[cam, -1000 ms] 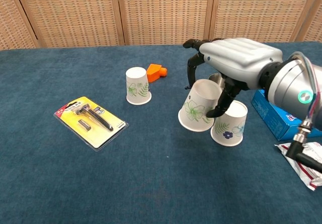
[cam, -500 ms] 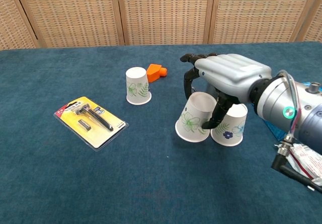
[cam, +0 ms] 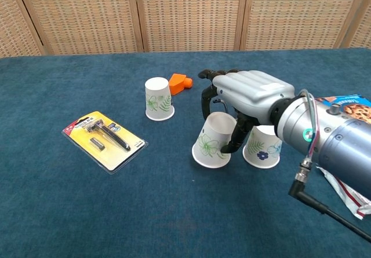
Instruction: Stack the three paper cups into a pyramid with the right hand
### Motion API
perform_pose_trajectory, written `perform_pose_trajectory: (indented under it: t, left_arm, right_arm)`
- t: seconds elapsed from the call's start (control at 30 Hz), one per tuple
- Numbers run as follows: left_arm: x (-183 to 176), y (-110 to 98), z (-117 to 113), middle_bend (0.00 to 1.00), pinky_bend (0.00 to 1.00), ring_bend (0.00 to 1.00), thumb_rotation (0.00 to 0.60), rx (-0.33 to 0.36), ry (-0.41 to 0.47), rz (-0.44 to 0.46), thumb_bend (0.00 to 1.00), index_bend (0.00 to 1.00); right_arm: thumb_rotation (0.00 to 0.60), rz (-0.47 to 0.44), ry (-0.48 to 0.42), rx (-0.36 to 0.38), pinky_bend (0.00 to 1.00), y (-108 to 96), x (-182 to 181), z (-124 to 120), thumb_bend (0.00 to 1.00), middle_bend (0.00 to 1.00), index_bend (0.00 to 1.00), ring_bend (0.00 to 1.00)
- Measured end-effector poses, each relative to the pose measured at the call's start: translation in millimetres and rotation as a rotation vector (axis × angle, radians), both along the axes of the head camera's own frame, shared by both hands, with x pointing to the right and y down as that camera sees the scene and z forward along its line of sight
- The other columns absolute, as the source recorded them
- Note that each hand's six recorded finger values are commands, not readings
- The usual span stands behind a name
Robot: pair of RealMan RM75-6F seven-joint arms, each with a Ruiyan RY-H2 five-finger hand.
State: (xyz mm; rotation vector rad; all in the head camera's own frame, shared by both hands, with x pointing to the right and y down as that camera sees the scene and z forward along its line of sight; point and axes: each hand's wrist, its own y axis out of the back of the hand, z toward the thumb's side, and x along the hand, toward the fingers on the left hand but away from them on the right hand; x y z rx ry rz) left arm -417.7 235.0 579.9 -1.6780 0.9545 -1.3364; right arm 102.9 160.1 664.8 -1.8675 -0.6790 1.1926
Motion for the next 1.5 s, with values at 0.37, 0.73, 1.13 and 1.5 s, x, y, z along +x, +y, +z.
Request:
perform_pose_trajectory:
  t: [0.37, 0.73, 1.13, 1.5]
  left_arm:
    - [-1, 0, -1, 0.00, 0.00, 0.00, 0.600, 0.005, 0.000, -0.003, 0.29, 0.02]
    - [1, 0, -2, 0.00, 0.00, 0.00, 0.600, 0.003, -0.001, 0.001, 0.28, 0.02]
    - [1, 1, -3, 0.00, 0.00, 0.00, 0.600, 0.006, -0.001, 0.001, 0.28, 0.02]
    - [0, 1, -3, 0.00, 0.00, 0.00, 0.600, 0.007, -0.001, 0.001, 0.28, 0.02]
  right_arm:
    - [0.600, -0.002, 0.021, 0.011, 0.00, -7, -1, 8, 0.07, 0.02, 0.48, 0.00]
    - [0.600, -0.004, 0.055, 0.013, 0.00, -11, 8, 9, 0.07, 0.02, 0.48, 0.00]
    - [0.600, -0.005, 0.085, -0.024, 0.00, -6, 17, 13, 0.07, 0.00, 0.47, 0.00]
    - [0.600, -0.028, 0.106, -0.035, 0.00, -2, 19, 12, 0.07, 0.00, 0.27, 0.00]
